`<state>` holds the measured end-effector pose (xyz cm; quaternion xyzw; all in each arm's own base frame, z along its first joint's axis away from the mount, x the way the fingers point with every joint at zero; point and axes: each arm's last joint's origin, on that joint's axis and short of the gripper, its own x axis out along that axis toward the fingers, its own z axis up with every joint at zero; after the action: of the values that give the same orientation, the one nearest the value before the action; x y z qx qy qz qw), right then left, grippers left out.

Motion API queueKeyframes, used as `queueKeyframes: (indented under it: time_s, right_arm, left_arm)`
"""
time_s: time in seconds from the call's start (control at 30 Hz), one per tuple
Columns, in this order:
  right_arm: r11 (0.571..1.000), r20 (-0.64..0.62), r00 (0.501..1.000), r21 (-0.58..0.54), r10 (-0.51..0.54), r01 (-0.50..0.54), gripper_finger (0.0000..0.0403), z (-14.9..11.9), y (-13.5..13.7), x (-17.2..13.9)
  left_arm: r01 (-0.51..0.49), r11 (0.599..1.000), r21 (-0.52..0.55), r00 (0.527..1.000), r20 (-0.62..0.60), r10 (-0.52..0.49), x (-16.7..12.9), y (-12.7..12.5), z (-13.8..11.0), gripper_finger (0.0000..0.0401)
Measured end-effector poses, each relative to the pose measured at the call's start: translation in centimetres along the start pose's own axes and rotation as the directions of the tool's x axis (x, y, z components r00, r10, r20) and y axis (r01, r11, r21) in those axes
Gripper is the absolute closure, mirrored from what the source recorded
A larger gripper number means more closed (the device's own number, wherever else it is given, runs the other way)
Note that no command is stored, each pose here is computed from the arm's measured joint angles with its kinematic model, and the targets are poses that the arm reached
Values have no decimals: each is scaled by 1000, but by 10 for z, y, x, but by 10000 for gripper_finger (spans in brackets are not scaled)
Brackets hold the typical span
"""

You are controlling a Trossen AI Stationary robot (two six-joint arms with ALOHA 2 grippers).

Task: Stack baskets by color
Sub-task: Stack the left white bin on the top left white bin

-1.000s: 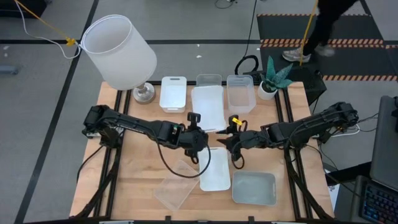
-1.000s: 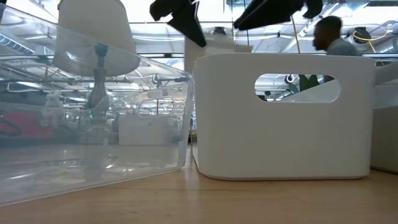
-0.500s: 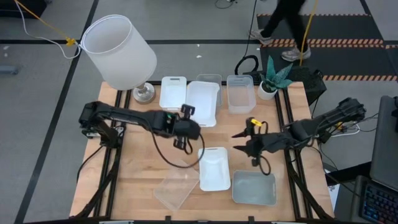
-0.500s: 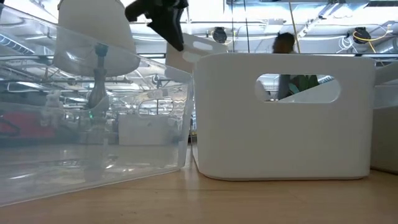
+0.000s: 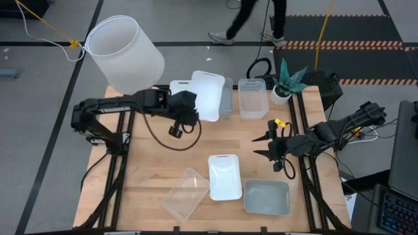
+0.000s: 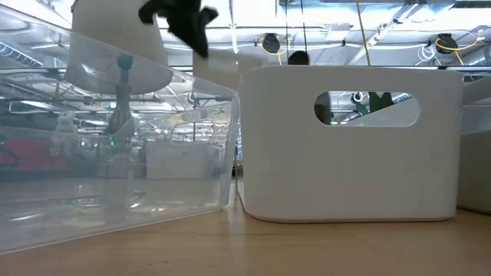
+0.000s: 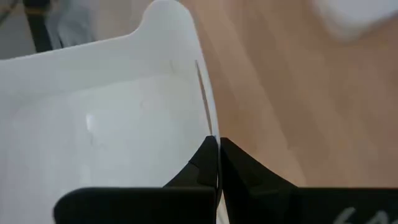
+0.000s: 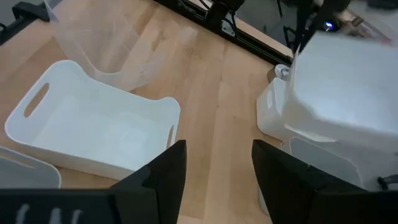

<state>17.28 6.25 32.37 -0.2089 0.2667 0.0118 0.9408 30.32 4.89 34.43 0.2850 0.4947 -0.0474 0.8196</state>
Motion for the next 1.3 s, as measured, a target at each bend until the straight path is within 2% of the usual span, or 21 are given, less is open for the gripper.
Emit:
queueKeyframes:
  time_s: [0.1,0.27,0.77,0.9,1.3]
  right_arm:
    - [1000,0,1000,-26,0,0,227,0,0,0]
    - [997,3,1000,-79,-2,2,227,0,0,0]
    - [994,32,999,-104,-8,12,227,3,-1,0]
    - [994,34,999,-107,-9,12,227,4,-1,0]
    - [995,34,999,-103,-9,12,227,4,-1,0]
  left_arm:
    - [32,999,-30,998,-61,-34,17,1,-22,400]
    - [8,997,-78,999,-50,-12,31,4,-45,400]
    - [-53,982,-184,997,-68,41,9,1,-92,400]
    - [-22,988,-153,999,-52,14,14,4,-105,400]
    - [32,975,-221,999,-17,-36,15,21,-135,397]
